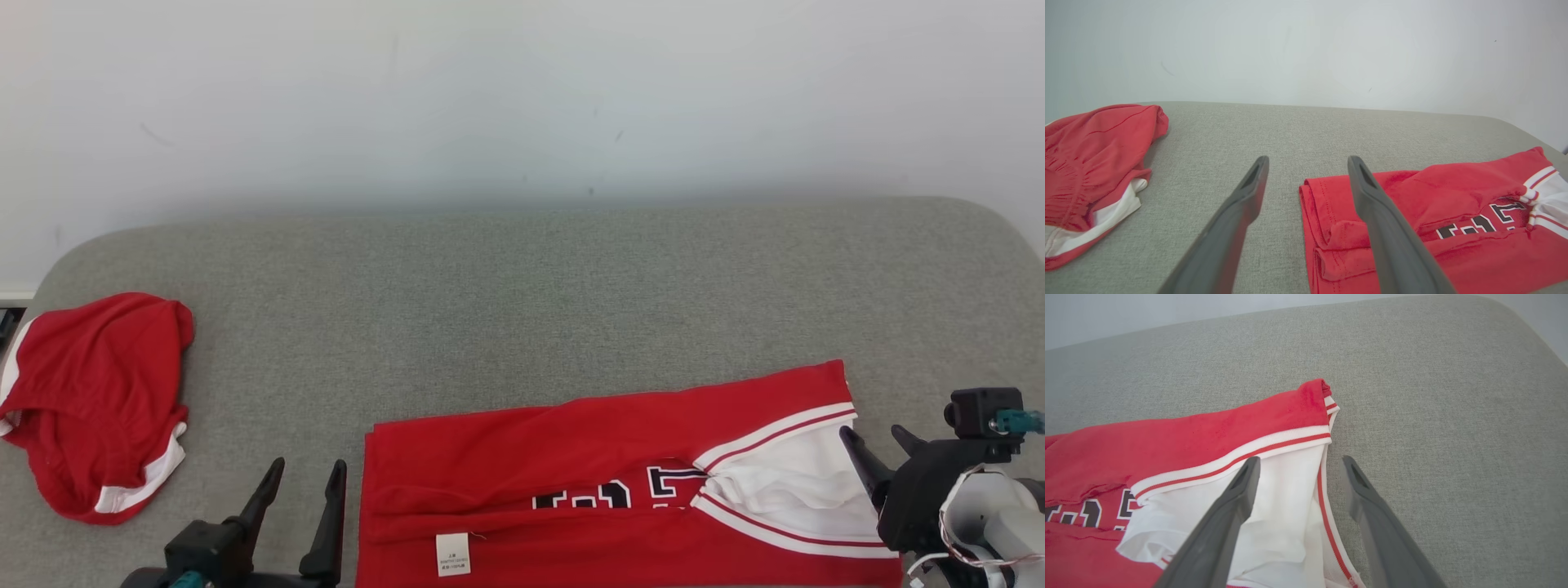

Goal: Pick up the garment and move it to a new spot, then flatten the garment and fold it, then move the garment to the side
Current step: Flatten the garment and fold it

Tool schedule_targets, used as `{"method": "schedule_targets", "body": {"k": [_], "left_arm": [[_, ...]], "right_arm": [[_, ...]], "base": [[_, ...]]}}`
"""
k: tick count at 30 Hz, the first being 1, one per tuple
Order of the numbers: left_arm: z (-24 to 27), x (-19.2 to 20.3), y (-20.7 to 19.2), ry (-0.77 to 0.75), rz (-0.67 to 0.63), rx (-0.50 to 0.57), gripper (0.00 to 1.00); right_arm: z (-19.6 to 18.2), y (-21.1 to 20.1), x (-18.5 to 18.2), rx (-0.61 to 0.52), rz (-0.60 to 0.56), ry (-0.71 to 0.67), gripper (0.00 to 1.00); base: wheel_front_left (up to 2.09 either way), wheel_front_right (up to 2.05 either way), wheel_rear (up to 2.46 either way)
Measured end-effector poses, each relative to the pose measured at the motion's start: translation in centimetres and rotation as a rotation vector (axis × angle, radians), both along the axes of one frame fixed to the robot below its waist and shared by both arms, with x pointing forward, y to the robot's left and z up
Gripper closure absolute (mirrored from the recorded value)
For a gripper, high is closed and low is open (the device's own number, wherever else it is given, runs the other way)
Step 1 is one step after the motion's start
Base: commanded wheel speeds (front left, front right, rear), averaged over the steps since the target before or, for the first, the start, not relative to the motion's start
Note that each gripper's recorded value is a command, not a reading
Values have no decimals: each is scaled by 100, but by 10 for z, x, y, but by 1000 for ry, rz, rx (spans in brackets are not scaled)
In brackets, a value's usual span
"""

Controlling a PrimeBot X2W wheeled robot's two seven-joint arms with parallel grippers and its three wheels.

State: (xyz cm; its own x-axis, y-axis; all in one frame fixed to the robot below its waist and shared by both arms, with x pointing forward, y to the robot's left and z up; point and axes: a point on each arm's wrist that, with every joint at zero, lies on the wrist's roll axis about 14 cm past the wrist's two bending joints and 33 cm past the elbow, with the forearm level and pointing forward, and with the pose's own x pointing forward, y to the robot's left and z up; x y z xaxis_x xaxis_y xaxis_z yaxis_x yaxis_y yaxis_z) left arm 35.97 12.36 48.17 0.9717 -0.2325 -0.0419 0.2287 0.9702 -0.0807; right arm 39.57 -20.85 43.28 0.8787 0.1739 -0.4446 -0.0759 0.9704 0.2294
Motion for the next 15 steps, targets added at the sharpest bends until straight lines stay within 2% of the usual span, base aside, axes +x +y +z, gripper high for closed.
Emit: {"method": "schedule_targets", "body": {"k": [15], "left_arm": [[11, 2, 24, -47, 102, -5, 0]], "right_arm": [[-39, 8, 6, -35, 10, 222, 0]], "base": [[0, 0, 0]]}}
